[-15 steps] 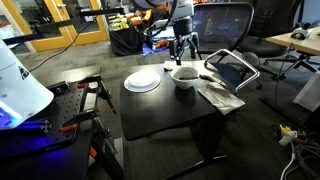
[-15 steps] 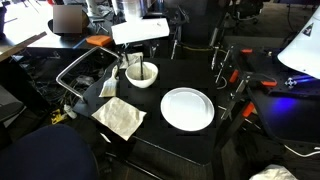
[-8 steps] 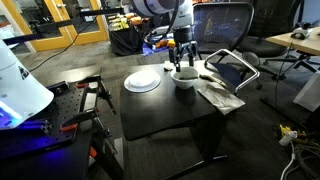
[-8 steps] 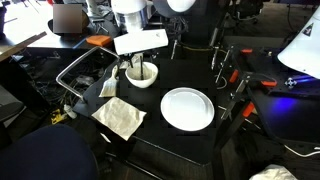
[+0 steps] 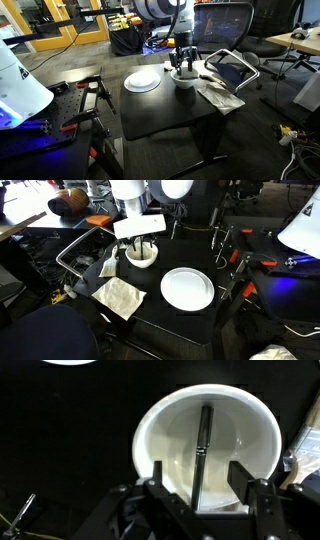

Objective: Remove the pen from the bowl, put it on the table, and then put it back in the bowl

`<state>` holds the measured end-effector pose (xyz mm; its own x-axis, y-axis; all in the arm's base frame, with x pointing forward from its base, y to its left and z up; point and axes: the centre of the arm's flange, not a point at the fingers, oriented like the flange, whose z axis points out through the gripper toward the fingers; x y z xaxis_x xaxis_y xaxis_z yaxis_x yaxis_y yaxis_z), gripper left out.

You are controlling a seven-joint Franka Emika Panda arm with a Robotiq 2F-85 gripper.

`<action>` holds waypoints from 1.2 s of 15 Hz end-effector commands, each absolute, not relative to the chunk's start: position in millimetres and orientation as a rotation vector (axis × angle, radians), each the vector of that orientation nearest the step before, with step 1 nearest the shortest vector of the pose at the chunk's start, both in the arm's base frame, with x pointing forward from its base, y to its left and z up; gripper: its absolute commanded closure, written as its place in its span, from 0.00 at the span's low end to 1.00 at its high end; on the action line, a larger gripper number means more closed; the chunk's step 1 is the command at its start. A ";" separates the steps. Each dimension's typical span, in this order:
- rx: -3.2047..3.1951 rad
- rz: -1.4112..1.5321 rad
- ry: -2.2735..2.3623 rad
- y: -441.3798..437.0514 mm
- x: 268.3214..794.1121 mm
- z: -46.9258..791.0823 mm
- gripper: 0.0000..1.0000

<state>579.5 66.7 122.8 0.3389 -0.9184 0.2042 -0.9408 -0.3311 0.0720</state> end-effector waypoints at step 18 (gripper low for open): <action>2.350 0.206 -1.773 51.1 598.3 116.0 0.97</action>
<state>598.2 48.4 102.1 0.2806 -0.9357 0.2140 -0.9598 -0.2719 0.0698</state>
